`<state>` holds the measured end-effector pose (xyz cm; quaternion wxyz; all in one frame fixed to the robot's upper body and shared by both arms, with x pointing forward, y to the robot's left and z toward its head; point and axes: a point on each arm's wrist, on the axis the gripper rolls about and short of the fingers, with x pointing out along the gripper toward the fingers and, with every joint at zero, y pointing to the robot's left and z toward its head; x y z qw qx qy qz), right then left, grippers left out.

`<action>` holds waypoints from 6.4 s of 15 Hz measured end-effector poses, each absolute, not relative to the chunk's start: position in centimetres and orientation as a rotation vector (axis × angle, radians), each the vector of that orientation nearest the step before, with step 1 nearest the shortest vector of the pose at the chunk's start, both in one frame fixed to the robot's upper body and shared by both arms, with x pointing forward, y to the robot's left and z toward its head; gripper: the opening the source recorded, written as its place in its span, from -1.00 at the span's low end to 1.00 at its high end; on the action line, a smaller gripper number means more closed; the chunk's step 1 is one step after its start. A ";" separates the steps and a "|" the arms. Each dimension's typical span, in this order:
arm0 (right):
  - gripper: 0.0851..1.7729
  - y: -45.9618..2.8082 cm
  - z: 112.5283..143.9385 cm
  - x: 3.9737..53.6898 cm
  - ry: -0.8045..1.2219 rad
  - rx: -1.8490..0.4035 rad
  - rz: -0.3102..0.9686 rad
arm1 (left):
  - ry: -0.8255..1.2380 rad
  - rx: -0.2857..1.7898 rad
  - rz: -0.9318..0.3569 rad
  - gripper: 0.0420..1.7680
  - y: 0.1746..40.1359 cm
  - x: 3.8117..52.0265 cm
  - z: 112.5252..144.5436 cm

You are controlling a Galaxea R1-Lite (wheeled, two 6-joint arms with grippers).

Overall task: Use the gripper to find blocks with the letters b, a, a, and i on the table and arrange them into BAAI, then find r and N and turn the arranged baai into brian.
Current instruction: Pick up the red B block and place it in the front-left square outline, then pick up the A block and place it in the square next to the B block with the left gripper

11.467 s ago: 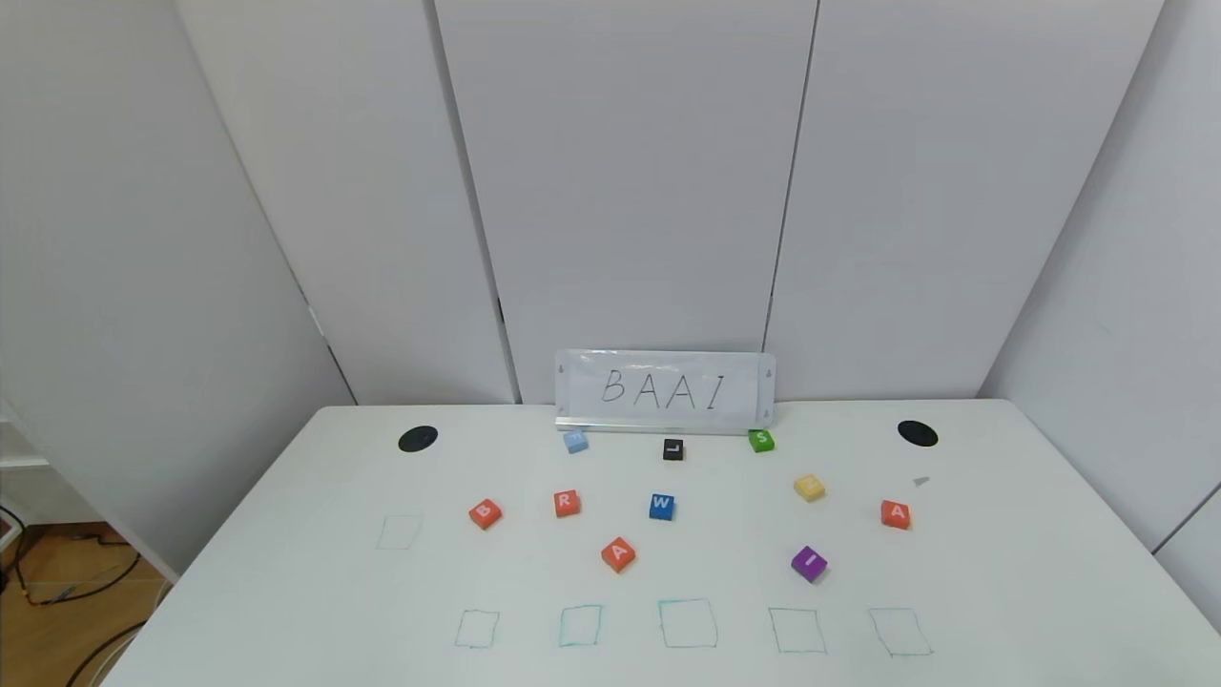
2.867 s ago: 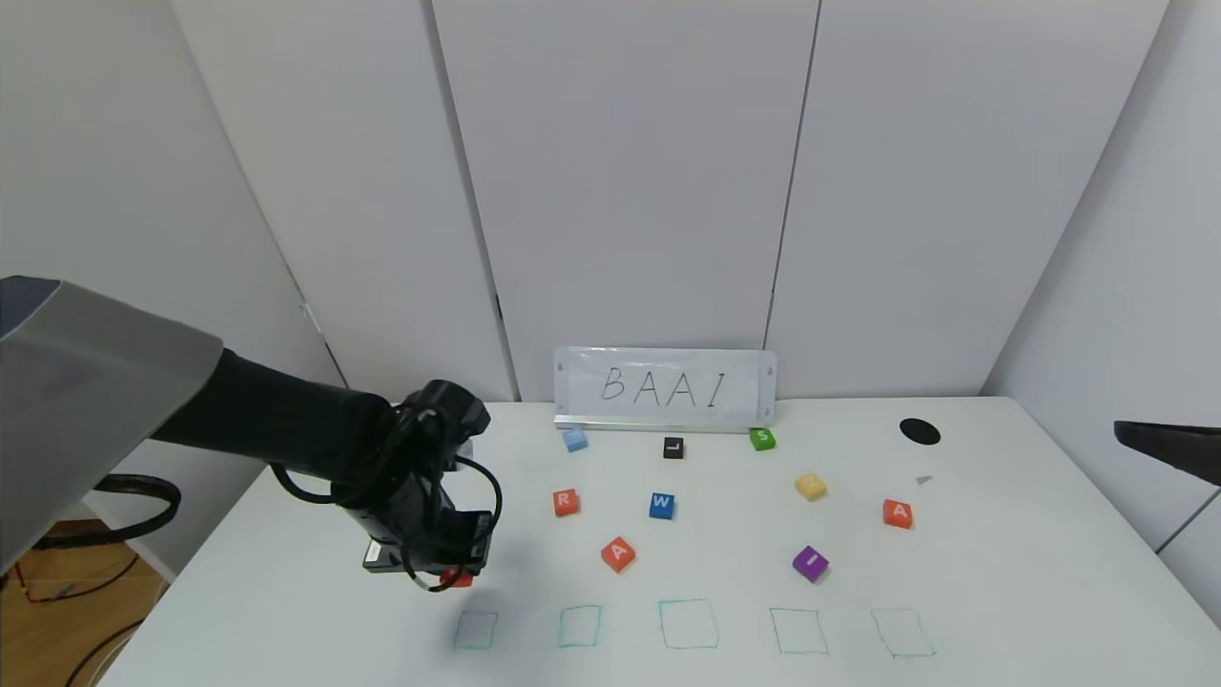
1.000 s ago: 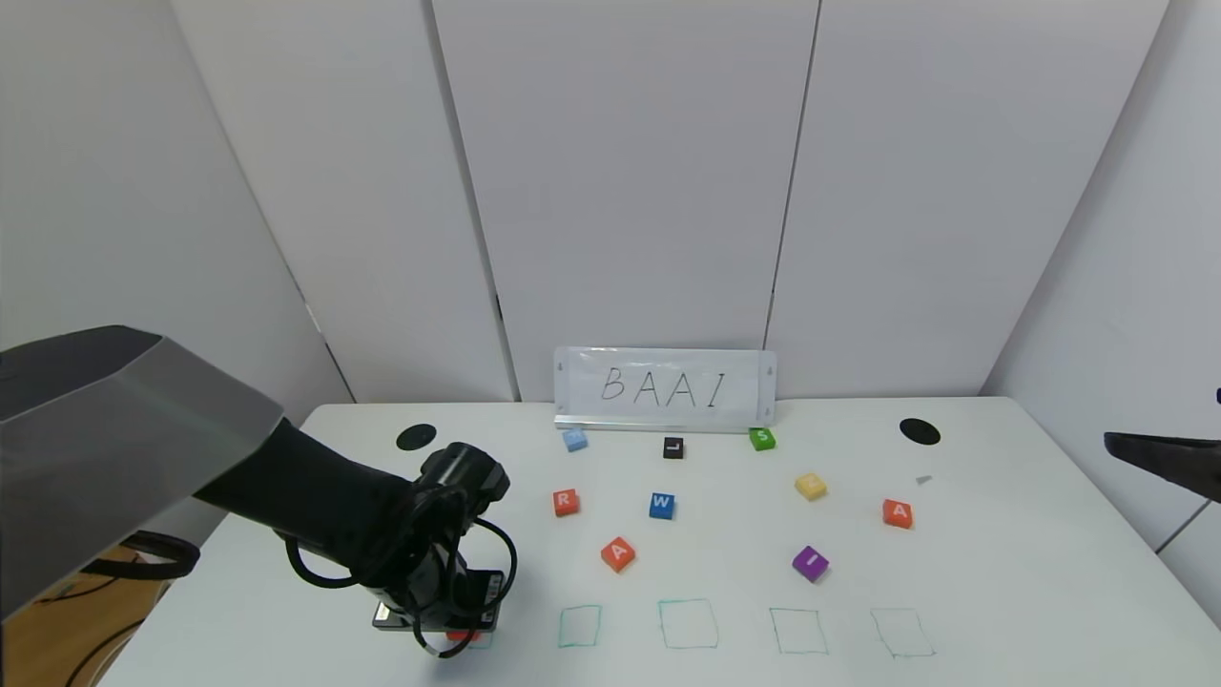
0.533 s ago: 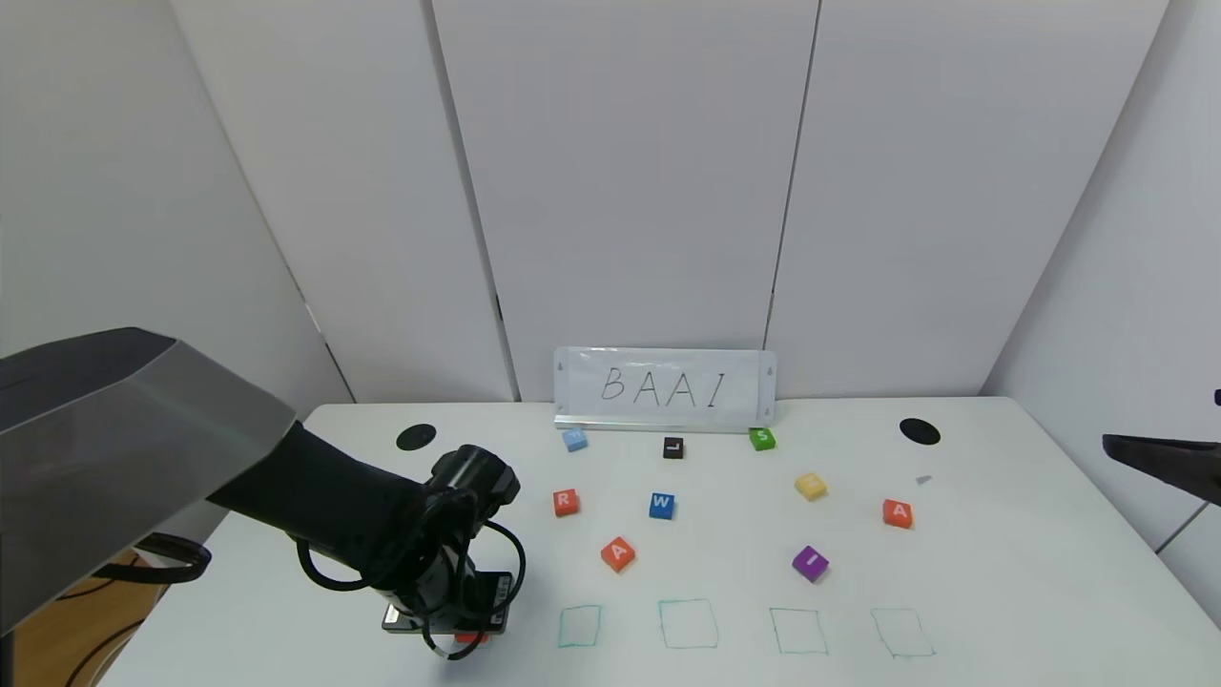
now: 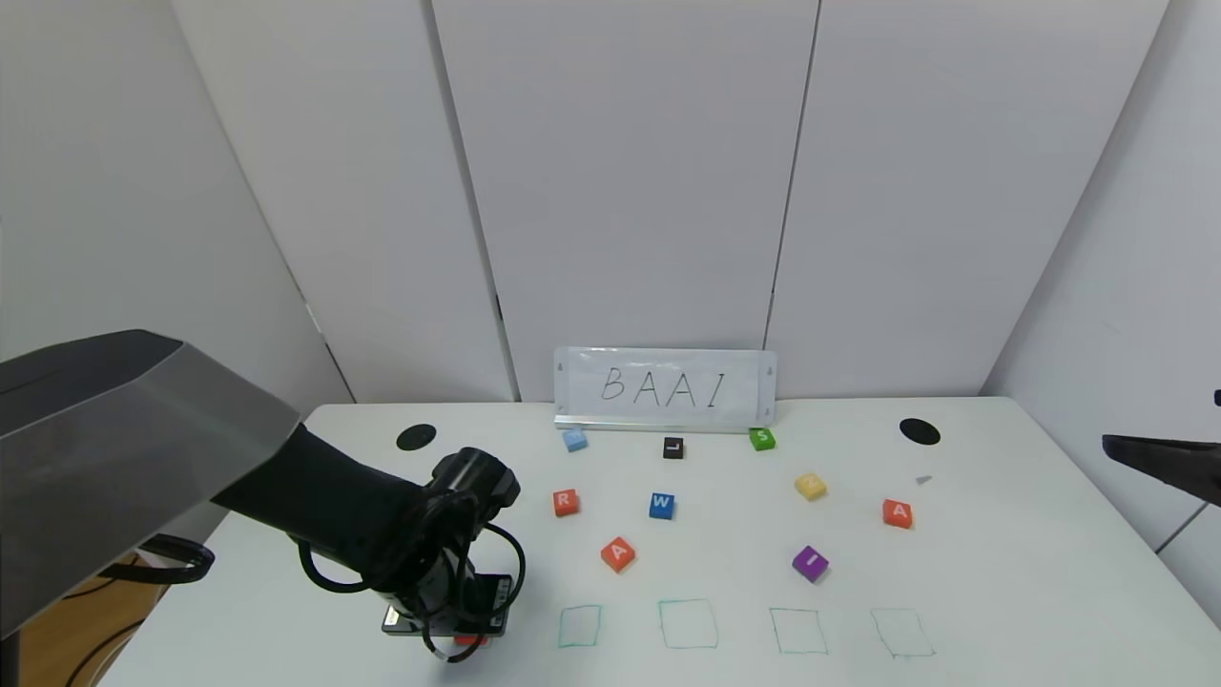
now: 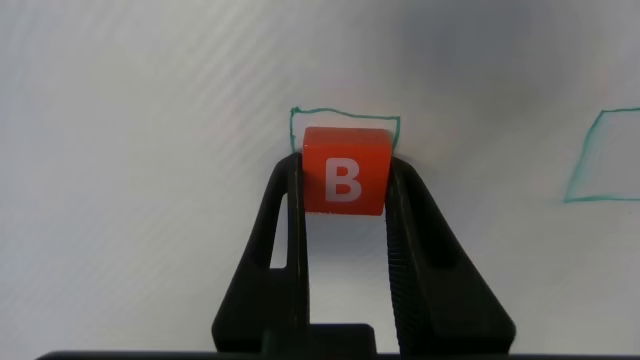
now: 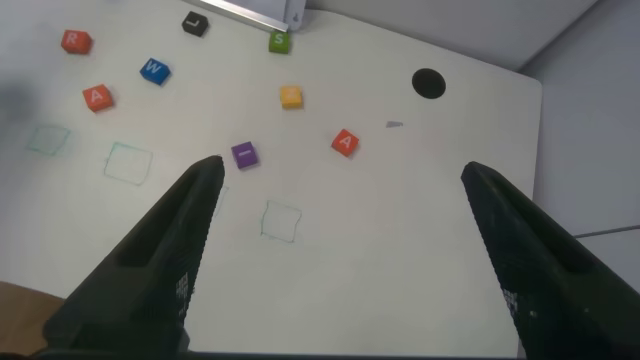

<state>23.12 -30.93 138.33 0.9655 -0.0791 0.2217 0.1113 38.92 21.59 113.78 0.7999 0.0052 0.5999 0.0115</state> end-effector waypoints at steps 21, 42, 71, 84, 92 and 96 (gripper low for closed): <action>0.93 -30.8 138.1 23.1 0.456 -0.164 0.233 | 1.214 -0.087 0.075 0.82 21.2 39.7 117.1; 0.93 -27.7 136.6 22.0 0.448 -0.214 0.426 | 1.247 -0.657 0.420 0.93 10.0 43.8 122.4; 0.93 -27.7 136.5 21.4 0.443 -0.226 0.445 | 1.048 -0.541 0.601 0.85 5.2 44.5 114.2; 0.93 -27.7 136.5 21.3 0.440 -0.229 0.445 | 1.059 -0.529 0.600 -0.47 5.1 44.2 114.1; 0.93 -27.8 136.5 21.2 0.435 -0.227 0.444 | 1.057 -0.519 0.561 -0.46 5.5 44.1 116.1; 0.93 -27.8 136.5 21.1 0.435 -0.230 0.448 | 1.125 -0.425 0.473 -0.46 6.3 43.0 118.5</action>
